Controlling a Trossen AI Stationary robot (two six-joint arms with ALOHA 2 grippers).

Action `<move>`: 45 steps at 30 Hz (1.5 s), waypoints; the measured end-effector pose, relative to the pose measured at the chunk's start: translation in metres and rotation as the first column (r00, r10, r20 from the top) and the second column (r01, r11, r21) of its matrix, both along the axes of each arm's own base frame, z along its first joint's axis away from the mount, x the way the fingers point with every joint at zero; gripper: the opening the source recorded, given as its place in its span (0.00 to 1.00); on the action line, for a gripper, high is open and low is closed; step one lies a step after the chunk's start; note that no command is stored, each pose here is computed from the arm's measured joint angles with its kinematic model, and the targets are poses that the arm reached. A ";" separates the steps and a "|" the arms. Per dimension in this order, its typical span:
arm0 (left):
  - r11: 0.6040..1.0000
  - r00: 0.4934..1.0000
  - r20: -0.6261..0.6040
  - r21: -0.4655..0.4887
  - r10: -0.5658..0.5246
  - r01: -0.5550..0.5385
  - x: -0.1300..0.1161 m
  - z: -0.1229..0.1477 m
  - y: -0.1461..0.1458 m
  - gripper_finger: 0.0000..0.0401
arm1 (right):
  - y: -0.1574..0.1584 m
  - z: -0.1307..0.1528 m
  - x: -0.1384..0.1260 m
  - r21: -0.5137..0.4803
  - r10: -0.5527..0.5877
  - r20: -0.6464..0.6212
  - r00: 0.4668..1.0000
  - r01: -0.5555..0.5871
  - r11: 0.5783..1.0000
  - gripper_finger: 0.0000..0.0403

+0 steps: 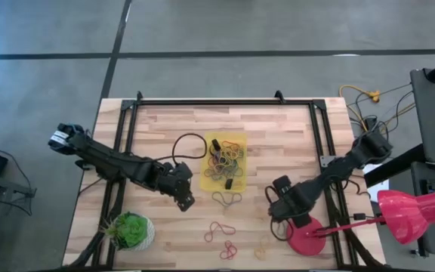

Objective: Pick and place rubber bands into bin
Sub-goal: Put the blue rubber band into the yellow bin

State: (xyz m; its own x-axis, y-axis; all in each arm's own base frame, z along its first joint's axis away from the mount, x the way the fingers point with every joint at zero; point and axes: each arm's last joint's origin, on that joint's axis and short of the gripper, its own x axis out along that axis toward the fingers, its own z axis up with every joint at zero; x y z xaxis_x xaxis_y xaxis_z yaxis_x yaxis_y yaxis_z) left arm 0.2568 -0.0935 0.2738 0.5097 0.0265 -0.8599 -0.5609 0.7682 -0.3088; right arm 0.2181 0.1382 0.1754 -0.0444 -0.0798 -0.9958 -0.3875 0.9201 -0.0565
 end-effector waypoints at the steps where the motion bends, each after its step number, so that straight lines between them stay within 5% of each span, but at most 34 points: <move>1: 1.000 1.000 -0.002 -0.002 0.002 -0.002 0.000 0.000 0.000 0.44 | 0.000 -0.003 0.000 -0.004 -0.001 -0.005 1.000 0.001 1.000 0.54; 19: 1.000 0.999 0.025 -0.021 0.023 -0.023 0.002 0.001 -0.001 0.44 | 0.009 -0.035 0.002 0.136 -0.101 0.005 0.995 0.100 0.986 0.54; 26: 1.000 0.999 0.023 -0.019 0.022 -0.021 0.002 0.001 0.000 0.44 | 0.004 -0.044 -0.003 0.084 -0.101 0.025 0.995 0.099 0.992 0.53; 40: 1.000 1.000 0.020 -0.018 0.021 -0.021 0.002 0.001 0.000 0.44 | 0.003 -0.054 -0.005 0.087 -0.113 0.022 0.993 0.111 0.990 0.10; 45: 1.000 1.000 0.020 -0.018 0.021 -0.020 0.002 0.001 0.000 0.44 | 0.001 -0.054 -0.003 0.075 -0.204 0.032 0.978 0.201 0.977 0.03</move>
